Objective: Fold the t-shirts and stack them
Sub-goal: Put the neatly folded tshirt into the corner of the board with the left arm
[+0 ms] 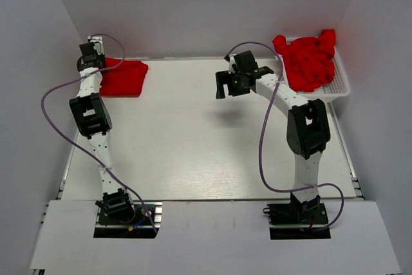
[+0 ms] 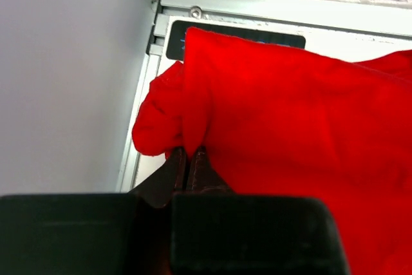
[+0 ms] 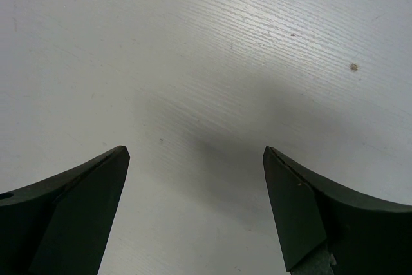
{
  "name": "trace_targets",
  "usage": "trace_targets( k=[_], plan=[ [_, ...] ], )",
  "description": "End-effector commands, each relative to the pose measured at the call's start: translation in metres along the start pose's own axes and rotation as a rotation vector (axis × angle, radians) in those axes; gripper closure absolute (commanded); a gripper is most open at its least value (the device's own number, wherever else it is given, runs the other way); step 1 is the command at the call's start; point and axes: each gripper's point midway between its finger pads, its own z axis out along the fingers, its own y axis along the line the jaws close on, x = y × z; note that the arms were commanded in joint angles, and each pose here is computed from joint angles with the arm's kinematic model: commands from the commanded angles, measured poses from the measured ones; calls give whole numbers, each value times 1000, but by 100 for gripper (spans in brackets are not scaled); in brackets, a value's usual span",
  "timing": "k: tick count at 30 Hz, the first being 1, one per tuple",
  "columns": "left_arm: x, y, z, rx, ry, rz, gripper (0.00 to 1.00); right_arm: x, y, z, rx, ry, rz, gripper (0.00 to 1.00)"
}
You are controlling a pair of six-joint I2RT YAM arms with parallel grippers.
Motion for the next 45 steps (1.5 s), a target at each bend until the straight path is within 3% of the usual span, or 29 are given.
trace_targets(
  k=[1, 2, 4, 6, 8, 11, 18, 22, 26, 32, 33, 38, 45],
  plan=[
    [-42, 20, -11, -55, -107, -26, 100, -12, 7, -1, -28, -19, 3, 10],
    [-42, 19, -11, -55, -107, -36, 100, -11, 7, -2, -29, -14, 5, 10],
    [-47, 21, -15, -57, -116, -37, 60, -12, 7, -3, -27, -15, 4, 10],
    [-49, 17, -21, -32, -118, -35, 27, -13, 8, -4, -30, -14, -4, 10],
    [-50, 19, -25, -41, -115, -45, 12, -13, 10, -4, -38, -10, -7, 10],
    [-63, 15, -34, -9, -144, -58, 3, -19, 18, -7, -68, -21, -18, 10],
    [-97, -1, -75, 80, -200, -77, 0, -39, 20, -26, -60, -97, -31, 10],
    [-101, -28, -104, 174, -145, -60, 0, -41, 17, -34, -32, -112, -21, 10],
    [-101, -60, -142, 248, -69, -195, 0, -42, 16, -53, -18, -161, 41, 10],
    [-70, -143, -199, 383, 68, -242, 0, -16, 1, -74, 42, -163, 105, 10],
    [-42, -152, -201, 367, 133, -237, 0, -6, -2, -79, 56, -155, 133, 10],
    [-23, -203, -261, 423, 156, -246, 0, 31, -13, -97, 67, -142, 235, 10],
    [75, -270, -319, 436, 325, -142, 0, 95, -31, -112, 123, -88, 321, 10]
  ],
)
